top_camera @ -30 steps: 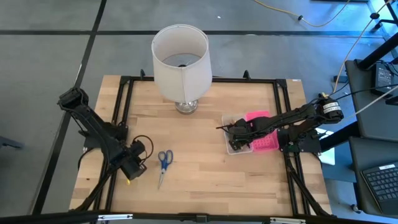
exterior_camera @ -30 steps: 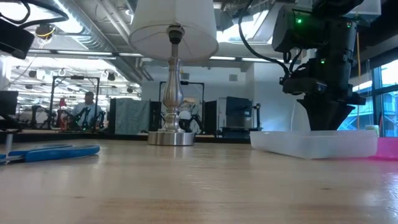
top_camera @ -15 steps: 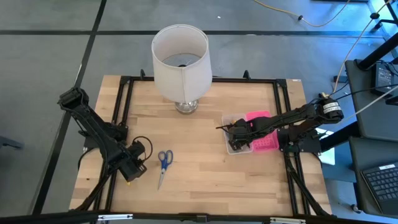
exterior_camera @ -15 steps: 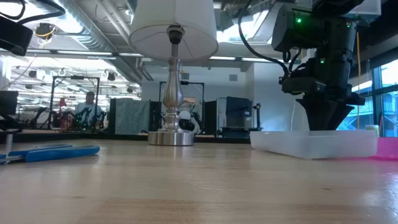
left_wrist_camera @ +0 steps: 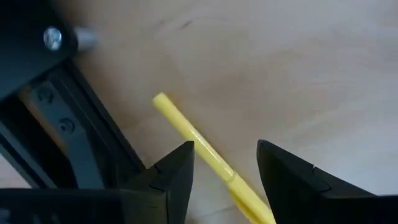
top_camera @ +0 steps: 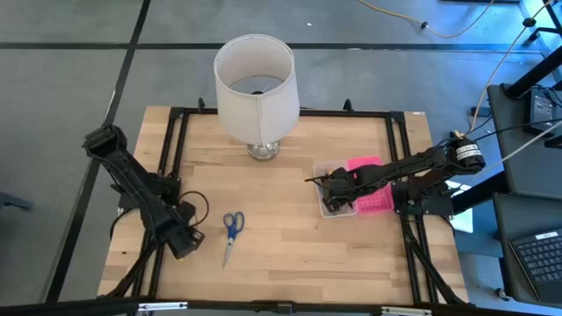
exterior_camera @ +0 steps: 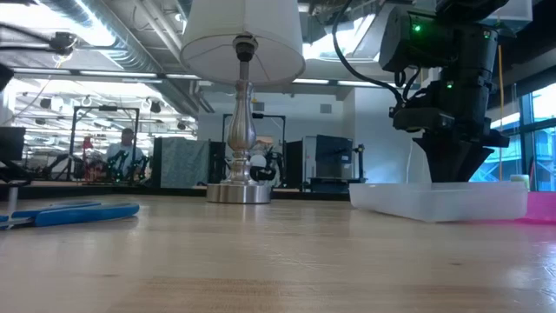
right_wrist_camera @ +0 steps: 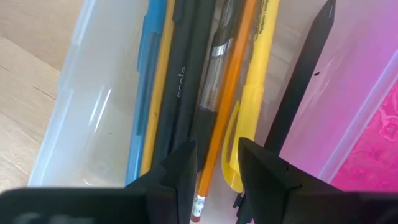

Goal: Pick & place school supplies into a supply box
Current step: Put the yellow pen into the supply box

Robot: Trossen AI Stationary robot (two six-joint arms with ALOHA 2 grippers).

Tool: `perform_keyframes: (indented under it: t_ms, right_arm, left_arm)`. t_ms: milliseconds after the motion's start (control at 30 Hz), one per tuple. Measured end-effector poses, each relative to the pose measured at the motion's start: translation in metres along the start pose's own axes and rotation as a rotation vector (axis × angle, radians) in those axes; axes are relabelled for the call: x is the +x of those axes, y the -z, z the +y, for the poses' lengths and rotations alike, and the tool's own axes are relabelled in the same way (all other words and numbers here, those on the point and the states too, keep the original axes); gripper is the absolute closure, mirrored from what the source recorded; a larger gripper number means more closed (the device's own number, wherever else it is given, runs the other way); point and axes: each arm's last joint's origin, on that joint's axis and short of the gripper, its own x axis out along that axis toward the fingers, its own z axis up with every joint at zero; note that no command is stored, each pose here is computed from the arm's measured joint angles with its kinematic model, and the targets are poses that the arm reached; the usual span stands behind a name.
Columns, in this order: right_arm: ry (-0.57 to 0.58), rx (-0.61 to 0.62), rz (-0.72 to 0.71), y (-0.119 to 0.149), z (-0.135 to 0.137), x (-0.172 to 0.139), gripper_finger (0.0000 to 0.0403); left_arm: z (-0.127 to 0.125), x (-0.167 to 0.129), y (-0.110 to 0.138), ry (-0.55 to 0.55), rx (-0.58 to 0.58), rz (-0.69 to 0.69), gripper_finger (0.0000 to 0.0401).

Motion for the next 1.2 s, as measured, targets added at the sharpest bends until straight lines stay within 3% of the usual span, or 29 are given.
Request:
perform_keyframes:
  t_ms: [233, 467, 633, 1200]
  right_arm:
    - [-0.004, -0.001, -0.002, 0.000, 0.000, 0.000, 0.0281]
    - [-0.005, -0.002, -0.004, 0.000, 0.001, 0.000, 0.0281]
    - [-0.005, -0.002, -0.005, 0.000, 0.001, 0.000, 0.0281]
    - [-0.006, -0.022, -0.005, 0.000, 0.001, 0.000, 0.0281]
  left_arm:
    - [0.016, 0.019, 0.003, -0.084, -0.149, 0.062, 0.0235]
    - [0.016, 0.034, 0.007, 0.014, -0.145, 0.111, 0.0235]
    - [0.017, 0.036, 0.007, 0.016, -0.142, 0.114, 0.0242]
    - [0.016, 0.037, 0.006, 0.044, -0.028, 0.077, 0.0367]
